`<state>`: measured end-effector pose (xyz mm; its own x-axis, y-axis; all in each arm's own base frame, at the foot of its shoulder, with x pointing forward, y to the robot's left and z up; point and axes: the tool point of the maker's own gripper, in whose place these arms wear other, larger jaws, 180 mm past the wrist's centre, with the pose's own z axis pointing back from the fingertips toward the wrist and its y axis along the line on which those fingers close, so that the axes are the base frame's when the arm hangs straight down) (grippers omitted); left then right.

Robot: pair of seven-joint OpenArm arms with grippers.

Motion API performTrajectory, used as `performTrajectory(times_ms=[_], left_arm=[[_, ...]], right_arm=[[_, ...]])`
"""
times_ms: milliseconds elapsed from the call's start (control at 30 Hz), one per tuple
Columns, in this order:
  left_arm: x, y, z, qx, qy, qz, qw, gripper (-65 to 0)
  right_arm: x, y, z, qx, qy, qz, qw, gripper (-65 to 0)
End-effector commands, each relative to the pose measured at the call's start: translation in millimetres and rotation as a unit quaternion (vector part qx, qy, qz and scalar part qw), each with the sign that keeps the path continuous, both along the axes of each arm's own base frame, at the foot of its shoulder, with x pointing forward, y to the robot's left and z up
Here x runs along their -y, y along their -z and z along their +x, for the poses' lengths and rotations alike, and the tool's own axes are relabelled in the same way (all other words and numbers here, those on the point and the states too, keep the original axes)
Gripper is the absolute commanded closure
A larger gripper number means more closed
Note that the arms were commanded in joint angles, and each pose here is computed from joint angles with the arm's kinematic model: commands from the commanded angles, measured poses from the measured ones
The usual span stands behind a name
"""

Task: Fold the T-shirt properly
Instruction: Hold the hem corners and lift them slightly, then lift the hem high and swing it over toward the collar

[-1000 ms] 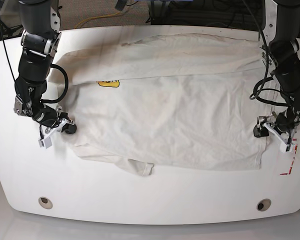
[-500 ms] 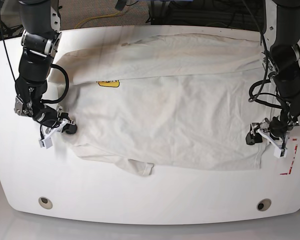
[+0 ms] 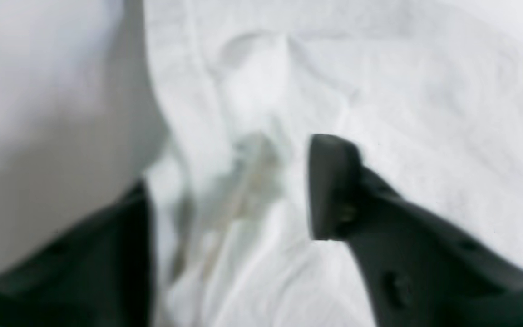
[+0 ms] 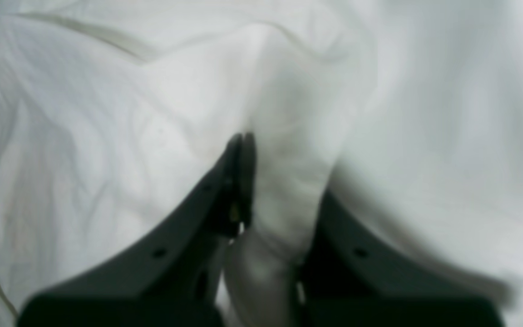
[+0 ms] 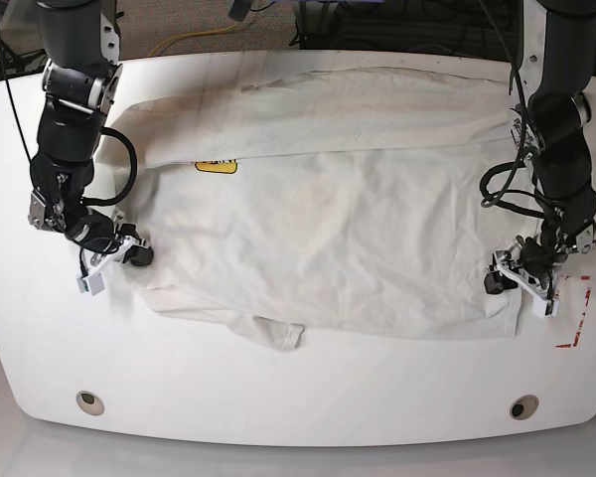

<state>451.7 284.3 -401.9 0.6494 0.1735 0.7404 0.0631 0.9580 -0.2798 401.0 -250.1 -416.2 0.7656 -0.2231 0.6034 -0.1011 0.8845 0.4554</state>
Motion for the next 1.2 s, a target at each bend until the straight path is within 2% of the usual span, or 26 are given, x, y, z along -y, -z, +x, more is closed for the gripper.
performTrajectory(times_ms=[0, 100, 333, 500, 667, 767, 833, 1167], left_arm=[[3, -14, 13, 0.016, 0.001, -0.002, 1.000, -17.8], [-1, -12, 13, 0.013, -0.014, 0.002, 1.000, -0.4], [-12, -11, 12, 0.012, -0.047, -0.005, 0.999, 0.0], [-13, -10, 10, 0.009, -0.050, -0.007, 0.999, 0.0], [-15, -3, 1, -0.031, -0.040, 0.001, 0.999, 0.0], [-27, -31, 11, -0.006, -0.038, 0.035, 0.999, 0.0], [-33, -36, 3, -0.009, -0.033, 0.064, 0.997, 0.0], [-12, -127, 6, 0.058, -0.017, 0.172, 0.983, 0.0]], right_arm=[[9, -23, 16, 0.035, 0.007, 0.001, 0.9993, 0.0], [9, -23, 16, 0.035, 0.007, 0.001, 0.9993, 0.0], [9, -23, 16, 0.035, 0.006, -0.002, 0.9994, 0.0], [12, -26, 18, 0.039, 0.008, -0.002, 0.9992, 0.0], [17, -29, 19, 0.041, 0.009, -0.009, 0.9991, 0.0], [27, -33, 19, 0.043, 0.013, -0.016, 0.9989, 0.0], [29, -42, 26, 0.054, 0.012, -0.020, 0.9983, 0.0], [42, -116, 57, 0.115, -0.019, -0.084, 0.9897, 0.0]])
